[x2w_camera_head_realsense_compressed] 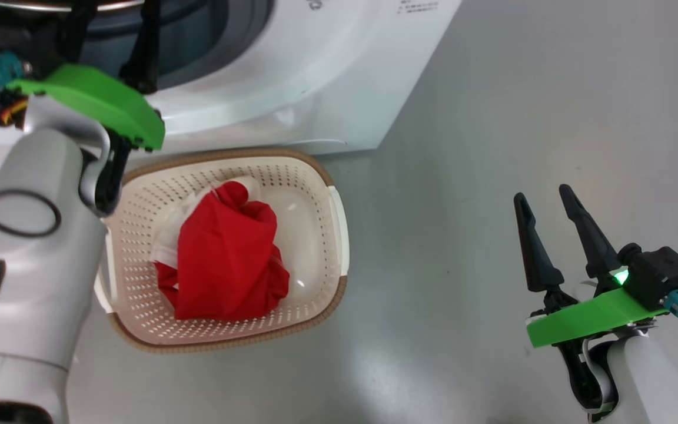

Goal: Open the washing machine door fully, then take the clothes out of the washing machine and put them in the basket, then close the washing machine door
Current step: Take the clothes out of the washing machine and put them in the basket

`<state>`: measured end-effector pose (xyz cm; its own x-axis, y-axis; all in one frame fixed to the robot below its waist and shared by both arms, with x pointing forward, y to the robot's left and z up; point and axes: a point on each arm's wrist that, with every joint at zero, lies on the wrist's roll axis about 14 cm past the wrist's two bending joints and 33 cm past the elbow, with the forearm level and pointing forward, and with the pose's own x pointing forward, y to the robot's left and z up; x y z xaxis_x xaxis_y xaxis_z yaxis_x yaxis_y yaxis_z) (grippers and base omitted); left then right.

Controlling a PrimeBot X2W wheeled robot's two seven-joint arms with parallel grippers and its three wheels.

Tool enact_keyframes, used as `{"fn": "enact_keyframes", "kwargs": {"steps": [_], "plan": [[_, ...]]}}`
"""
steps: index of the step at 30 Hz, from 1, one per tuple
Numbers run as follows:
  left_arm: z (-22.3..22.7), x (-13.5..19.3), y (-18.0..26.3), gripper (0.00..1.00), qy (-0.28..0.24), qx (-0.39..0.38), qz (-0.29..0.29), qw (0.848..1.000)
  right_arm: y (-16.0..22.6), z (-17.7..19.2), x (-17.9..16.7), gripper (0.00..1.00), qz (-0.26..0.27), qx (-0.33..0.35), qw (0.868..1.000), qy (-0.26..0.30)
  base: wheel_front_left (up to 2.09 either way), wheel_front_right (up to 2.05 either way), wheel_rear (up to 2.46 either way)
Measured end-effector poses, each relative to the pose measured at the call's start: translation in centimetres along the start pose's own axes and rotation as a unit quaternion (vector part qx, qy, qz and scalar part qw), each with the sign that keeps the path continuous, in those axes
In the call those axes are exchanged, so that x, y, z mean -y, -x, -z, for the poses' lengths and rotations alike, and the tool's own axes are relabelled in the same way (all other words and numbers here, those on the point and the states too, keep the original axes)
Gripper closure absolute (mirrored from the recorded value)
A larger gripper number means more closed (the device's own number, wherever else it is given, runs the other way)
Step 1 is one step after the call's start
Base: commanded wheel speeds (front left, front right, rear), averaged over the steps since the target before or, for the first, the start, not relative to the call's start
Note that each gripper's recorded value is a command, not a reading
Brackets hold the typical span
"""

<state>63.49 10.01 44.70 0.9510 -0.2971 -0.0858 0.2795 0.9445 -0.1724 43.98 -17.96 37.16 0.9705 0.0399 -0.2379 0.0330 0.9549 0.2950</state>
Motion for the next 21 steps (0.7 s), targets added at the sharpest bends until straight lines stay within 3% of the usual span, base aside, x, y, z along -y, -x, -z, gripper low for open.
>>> {"fn": "enact_keyframes", "kwargs": {"steps": [21], "plan": [[4.5, 0.3, -5.6, 0.0, 0.002, -0.068, 0.037, 0.997, -0.3, 2.3, 1.7, 0.0, 0.023, -0.03, 0.999, 0.003, 0.0, 0.0, 0.0]]}}
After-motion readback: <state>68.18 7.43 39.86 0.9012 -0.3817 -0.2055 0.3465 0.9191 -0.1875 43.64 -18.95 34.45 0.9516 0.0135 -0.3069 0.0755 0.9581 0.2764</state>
